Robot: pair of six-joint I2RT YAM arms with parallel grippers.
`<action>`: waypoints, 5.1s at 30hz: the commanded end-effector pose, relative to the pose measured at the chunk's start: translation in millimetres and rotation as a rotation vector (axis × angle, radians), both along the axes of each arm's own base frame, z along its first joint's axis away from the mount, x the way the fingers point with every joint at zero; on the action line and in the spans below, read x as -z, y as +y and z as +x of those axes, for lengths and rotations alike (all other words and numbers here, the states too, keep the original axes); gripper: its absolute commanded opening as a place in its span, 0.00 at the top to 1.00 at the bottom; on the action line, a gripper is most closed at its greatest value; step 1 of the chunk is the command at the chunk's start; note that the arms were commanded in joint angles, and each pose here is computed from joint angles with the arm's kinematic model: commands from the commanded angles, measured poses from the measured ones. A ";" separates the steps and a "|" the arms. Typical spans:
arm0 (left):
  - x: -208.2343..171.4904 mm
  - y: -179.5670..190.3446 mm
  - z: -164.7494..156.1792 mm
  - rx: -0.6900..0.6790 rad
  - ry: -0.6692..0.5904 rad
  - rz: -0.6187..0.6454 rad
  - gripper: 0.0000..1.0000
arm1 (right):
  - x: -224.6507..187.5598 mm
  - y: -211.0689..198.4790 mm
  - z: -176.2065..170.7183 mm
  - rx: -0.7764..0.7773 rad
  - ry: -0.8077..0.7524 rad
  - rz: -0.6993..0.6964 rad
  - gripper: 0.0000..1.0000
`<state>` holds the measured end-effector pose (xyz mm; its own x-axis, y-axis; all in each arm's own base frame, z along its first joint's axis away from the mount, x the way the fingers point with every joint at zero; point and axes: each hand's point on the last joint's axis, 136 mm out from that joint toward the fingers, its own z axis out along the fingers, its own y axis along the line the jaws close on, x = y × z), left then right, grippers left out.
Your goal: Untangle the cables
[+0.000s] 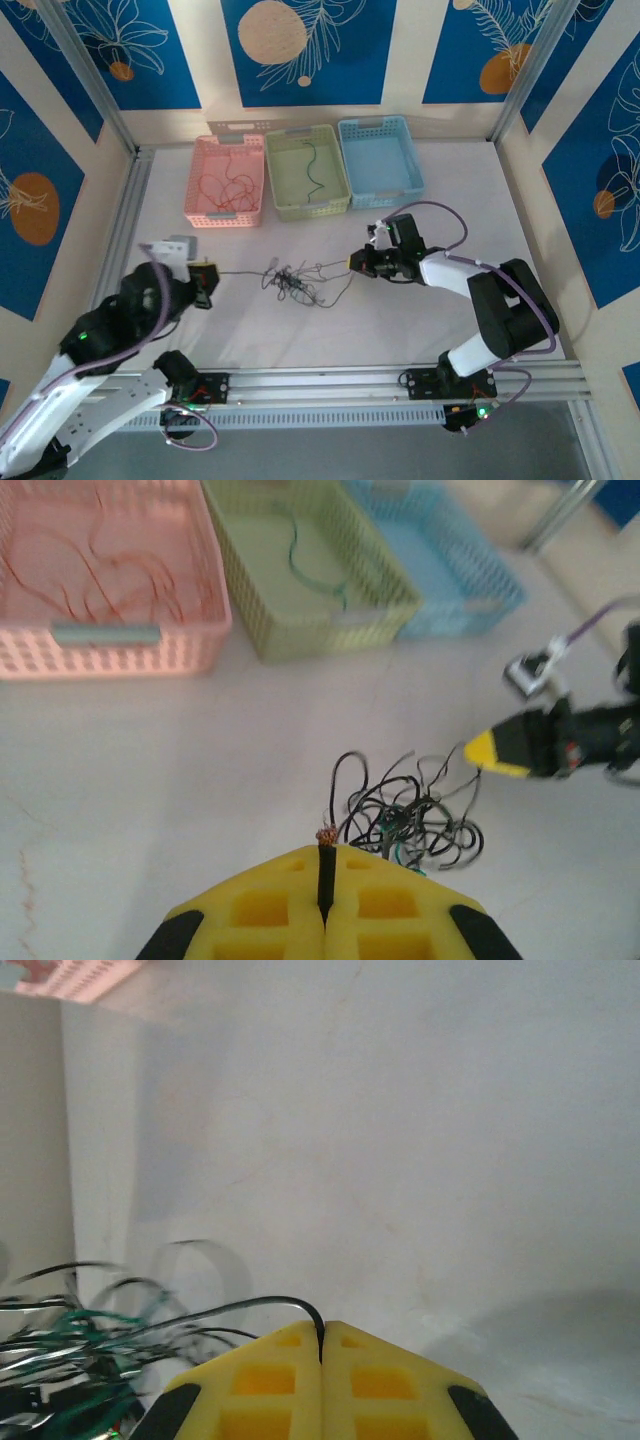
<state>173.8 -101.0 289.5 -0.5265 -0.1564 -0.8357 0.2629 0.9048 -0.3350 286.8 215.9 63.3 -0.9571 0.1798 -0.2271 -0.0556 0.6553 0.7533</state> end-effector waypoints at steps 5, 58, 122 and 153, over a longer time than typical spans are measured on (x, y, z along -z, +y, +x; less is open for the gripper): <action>-58.7 81.5 -30.0 -0.199 -0.184 0.045 1.00 | -7.7 -26.7 11.7 0.138 0.056 0.171 1.00; -42.0 135.2 -7.0 -0.486 -0.221 0.506 1.00 | -33.0 -279.7 3.7 1.031 0.045 -0.023 1.00; 1.1 51.9 14.9 -0.106 -0.173 0.451 1.00 | -413.4 -92.5 224.9 0.411 -0.709 -0.060 1.00; 8.4 44.1 19.2 -0.080 -0.146 0.469 1.00 | -149.1 -112.6 309.1 0.428 -0.219 -0.361 0.72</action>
<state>190.2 -52.2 282.1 -0.4023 0.2083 -0.8915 0.1837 0.9723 0.1443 599.9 106.4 204.1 -0.7433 0.4169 -0.5231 0.1419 0.8625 0.4857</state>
